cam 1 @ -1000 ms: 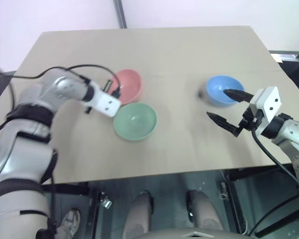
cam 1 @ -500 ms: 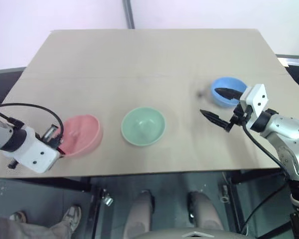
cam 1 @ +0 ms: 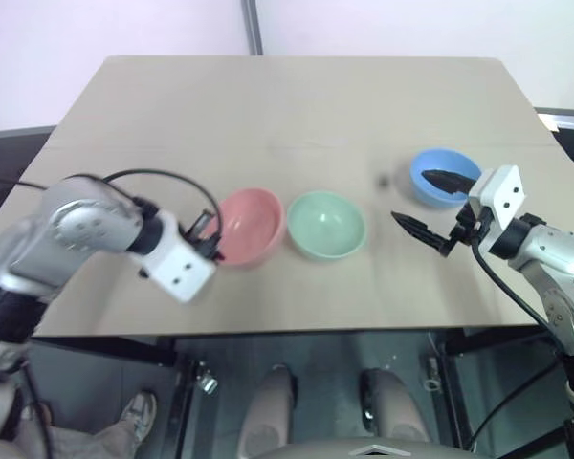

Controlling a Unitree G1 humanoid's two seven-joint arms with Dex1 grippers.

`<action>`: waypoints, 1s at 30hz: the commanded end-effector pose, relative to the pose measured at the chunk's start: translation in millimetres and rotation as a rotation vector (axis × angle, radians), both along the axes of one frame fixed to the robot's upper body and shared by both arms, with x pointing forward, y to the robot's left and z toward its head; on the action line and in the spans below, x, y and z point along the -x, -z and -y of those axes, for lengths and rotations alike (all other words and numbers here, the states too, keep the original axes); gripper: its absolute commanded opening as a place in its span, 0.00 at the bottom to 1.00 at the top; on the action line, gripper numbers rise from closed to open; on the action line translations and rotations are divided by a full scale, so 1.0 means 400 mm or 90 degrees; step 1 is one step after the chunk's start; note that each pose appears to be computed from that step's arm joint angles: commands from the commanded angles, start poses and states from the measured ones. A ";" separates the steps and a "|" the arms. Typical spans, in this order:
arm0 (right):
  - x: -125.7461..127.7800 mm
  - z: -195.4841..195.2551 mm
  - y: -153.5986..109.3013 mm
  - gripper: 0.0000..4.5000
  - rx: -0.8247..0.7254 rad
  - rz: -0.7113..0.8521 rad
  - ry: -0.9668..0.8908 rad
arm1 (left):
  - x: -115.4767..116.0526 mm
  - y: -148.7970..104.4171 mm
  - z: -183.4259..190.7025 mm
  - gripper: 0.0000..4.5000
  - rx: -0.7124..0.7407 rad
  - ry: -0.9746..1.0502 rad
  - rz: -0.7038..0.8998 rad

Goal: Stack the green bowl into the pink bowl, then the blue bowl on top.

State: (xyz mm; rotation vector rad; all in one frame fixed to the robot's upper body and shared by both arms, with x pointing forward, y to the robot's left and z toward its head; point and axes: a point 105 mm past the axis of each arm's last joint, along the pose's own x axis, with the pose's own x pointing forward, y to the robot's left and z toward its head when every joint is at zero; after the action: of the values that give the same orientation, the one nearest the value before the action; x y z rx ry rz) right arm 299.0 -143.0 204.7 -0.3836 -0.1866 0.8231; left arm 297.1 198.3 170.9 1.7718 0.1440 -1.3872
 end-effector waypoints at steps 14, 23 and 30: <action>0.025 0.014 -0.036 1.00 0.000 0.037 0.025 | -0.006 -0.059 0.027 0.93 0.056 0.018 -0.040; 0.025 -0.031 -0.034 1.00 -0.004 0.031 -0.022 | 0.061 -0.118 -0.011 0.93 0.260 -0.165 -0.167; 0.036 -0.085 -0.004 1.00 0.035 0.007 -0.073 | 0.102 -0.153 -0.044 0.93 0.588 -0.300 -0.217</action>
State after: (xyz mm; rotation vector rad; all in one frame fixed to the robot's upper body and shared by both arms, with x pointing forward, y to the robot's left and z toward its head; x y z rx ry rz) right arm 289.7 -115.2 198.0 -0.3863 -0.1604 0.9161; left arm 259.9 215.7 218.9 0.6871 0.1212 -1.1703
